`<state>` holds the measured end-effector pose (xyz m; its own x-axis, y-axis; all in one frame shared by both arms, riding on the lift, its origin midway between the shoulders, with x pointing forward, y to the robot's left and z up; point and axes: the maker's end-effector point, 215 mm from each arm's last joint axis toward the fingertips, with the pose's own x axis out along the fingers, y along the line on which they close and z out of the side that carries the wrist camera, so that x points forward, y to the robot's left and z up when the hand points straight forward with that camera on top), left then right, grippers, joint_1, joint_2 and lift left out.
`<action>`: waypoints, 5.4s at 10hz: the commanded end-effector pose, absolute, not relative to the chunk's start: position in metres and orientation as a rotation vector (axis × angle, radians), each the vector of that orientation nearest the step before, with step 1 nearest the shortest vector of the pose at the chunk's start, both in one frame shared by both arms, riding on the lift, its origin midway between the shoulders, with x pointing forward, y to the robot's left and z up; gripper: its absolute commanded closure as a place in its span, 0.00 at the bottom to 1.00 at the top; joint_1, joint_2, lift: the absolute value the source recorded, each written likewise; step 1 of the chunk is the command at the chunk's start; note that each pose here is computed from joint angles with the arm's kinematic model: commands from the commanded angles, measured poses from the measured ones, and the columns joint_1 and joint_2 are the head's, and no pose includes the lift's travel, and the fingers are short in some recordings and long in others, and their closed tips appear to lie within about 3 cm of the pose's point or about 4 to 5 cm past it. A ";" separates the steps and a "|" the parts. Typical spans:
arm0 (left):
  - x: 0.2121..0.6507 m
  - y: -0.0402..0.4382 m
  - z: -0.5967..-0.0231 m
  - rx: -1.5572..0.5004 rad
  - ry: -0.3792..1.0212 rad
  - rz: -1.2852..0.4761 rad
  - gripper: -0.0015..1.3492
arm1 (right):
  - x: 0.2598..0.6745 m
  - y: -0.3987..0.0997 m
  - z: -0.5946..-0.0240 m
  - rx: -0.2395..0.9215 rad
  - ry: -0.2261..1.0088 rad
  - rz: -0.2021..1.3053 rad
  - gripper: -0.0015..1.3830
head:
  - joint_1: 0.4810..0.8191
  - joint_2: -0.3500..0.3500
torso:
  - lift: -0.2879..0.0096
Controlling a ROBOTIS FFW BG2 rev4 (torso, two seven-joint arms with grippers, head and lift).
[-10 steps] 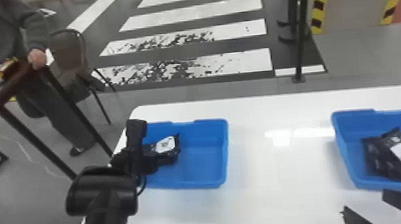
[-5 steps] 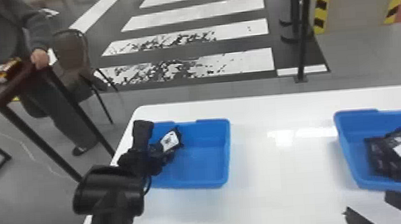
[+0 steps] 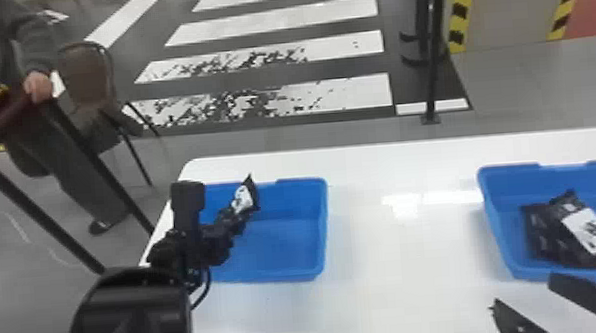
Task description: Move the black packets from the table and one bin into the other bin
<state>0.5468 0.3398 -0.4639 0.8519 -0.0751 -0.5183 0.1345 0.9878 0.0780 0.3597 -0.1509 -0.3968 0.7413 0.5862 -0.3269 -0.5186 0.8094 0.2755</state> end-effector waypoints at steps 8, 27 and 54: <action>0.426 0.069 -0.415 -0.089 0.481 -0.651 0.91 | 0.444 -0.063 -0.280 0.200 0.130 0.816 0.06 | 0.63 0.67 | 0.60; 0.420 0.038 -0.375 -0.138 0.367 -0.728 0.91 | 0.461 -0.062 -0.332 0.133 0.191 0.766 0.50 | 0.63 0.46 | 0.60; 0.434 0.104 -0.308 -0.158 0.067 -0.555 0.16 | 0.458 -0.348 -0.315 -0.063 0.115 0.214 0.03 | 0.63 0.02 | 0.60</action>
